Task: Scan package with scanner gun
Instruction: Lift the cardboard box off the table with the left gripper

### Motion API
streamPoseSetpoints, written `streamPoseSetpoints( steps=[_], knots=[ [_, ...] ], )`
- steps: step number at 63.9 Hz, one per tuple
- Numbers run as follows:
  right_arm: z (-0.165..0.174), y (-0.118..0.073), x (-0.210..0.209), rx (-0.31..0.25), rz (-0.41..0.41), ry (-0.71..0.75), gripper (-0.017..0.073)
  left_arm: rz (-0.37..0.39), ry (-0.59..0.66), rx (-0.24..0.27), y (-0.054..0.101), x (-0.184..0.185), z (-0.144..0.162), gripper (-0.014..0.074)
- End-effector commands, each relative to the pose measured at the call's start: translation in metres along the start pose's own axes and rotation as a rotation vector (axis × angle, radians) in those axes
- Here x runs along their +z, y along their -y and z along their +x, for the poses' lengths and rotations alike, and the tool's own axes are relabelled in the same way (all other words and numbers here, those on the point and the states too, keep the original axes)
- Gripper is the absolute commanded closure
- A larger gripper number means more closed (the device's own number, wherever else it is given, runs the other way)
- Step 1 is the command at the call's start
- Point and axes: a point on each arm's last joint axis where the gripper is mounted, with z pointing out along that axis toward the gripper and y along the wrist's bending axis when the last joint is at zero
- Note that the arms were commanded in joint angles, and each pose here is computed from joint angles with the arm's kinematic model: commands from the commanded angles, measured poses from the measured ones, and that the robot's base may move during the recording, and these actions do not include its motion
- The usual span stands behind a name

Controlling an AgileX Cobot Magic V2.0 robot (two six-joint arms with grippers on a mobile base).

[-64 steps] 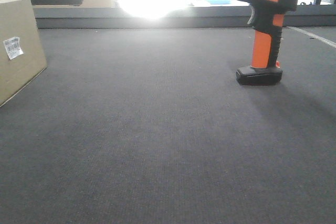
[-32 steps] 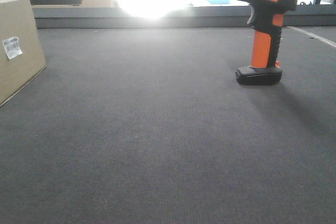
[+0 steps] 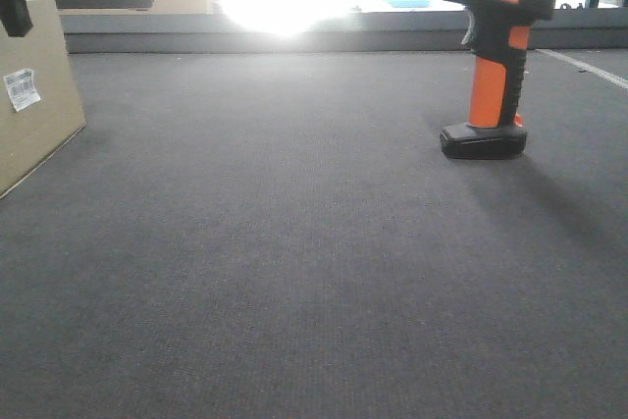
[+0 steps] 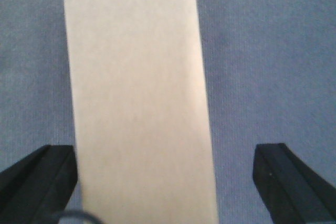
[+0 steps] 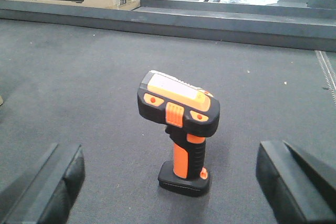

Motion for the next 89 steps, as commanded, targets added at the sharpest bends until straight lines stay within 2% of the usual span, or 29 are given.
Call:
streamPoseSetpoints(
  steps=[1,12,23,32,41,48,55,64,67,77,81,89],
  knots=[
    [-0.005,0.000,0.000,-0.004,-0.002,0.028,-0.0009,0.000,0.037,-0.011,-0.004,0.000,-0.005,0.0012],
    [-0.005,0.000,0.000,-0.004,-0.002,0.028,-0.0009,-0.006,0.020,-0.028,-0.011,0.004,-0.004,0.0029],
    [-0.005,0.000,0.000,-0.004,-0.002,0.028,-0.0009,-0.005,-0.072,-0.035,-0.014,0.014,0.003,0.0155],
    [-0.005,0.000,0.000,-0.004,-0.002,0.028,-0.0009,-0.004,-0.106,-0.035,-0.014,0.016,0.005,0.0381],
    [-0.005,0.000,0.000,-0.004,-0.002,0.028,-0.0009,-0.004,-0.095,-0.036,-0.014,0.009,0.005,0.0710],
    [-0.005,0.000,0.000,-0.004,-0.002,0.028,-0.0009,-0.003,-0.061,-0.039,-0.014,-0.005,0.006,0.0704],
    [-0.005,0.000,0.000,-0.004,-0.002,0.028,-0.0009,0.030,-0.002,-0.053,-0.012,-0.031,0.008,0.0704],
    [-0.003,0.000,0.000,-0.004,-0.002,0.016,-0.0009,0.154,0.078,-0.096,-0.001,-0.064,0.012,0.0704],
    [-0.003,-0.001,0.000,0.000,-0.003,0.010,-0.0009,0.235,0.101,-0.121,0.006,-0.074,0.013,0.0704],
    [0.005,-0.001,0.002,0.049,-0.008,-0.010,-0.0009,0.438,0.128,-0.181,0.023,-0.088,0.012,0.0704],
    [0.014,0.000,0.005,0.050,-0.005,-0.013,-0.0009,0.477,0.129,-0.190,0.027,-0.089,0.011,0.0704],
    [0.034,0.003,0.010,0.051,0.007,0.006,-0.0009,0.494,0.130,-0.195,0.028,-0.090,0.011,0.0704]
  ],
)
